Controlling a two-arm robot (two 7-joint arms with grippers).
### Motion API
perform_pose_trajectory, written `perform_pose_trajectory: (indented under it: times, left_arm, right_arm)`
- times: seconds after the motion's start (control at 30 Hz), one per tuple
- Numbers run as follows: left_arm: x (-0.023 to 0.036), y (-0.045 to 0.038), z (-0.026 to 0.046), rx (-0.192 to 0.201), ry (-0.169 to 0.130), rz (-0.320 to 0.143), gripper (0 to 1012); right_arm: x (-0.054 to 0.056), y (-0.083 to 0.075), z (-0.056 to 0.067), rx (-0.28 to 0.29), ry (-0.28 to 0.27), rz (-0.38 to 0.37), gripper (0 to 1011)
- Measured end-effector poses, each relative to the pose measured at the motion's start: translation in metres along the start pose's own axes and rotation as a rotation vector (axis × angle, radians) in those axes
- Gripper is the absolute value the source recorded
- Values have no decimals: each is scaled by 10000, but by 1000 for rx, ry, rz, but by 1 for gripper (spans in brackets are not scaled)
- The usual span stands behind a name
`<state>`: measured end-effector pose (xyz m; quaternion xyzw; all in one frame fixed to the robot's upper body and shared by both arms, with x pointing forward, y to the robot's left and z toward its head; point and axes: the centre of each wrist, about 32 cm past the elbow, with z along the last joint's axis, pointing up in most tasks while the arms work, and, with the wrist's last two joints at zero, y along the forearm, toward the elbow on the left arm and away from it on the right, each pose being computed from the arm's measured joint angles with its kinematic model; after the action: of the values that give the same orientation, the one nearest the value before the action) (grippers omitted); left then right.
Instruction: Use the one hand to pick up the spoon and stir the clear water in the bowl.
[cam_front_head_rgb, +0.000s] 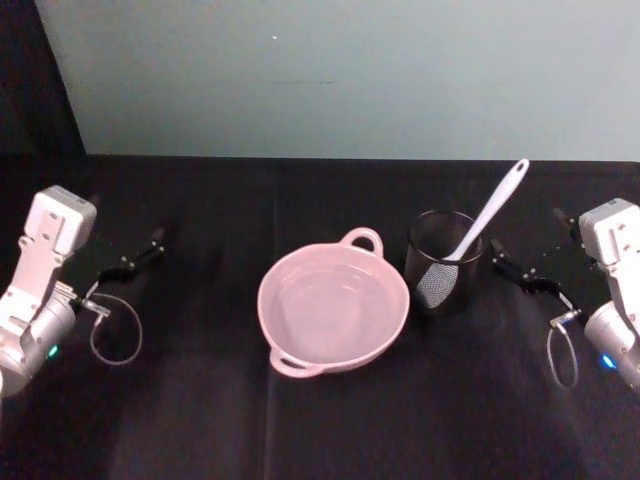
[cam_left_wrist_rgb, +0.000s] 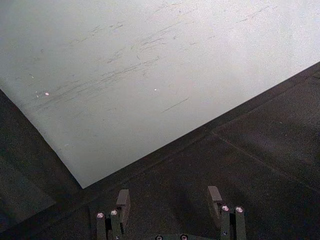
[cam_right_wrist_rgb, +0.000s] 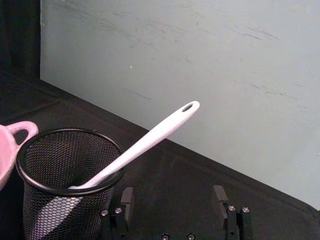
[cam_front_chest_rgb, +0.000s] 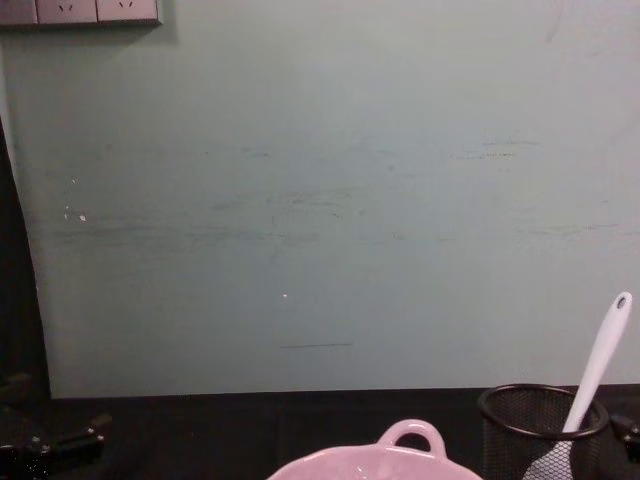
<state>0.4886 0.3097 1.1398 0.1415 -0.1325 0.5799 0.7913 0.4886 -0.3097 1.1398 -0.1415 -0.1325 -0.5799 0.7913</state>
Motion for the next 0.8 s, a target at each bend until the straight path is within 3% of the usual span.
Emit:
perform_pose_trajectory:
  times: [0.8]
  left_arm:
    - [0, 0, 0, 0, 0, 0, 1011]
  right_arm:
    - [0, 0, 0, 0, 0, 0, 1003]
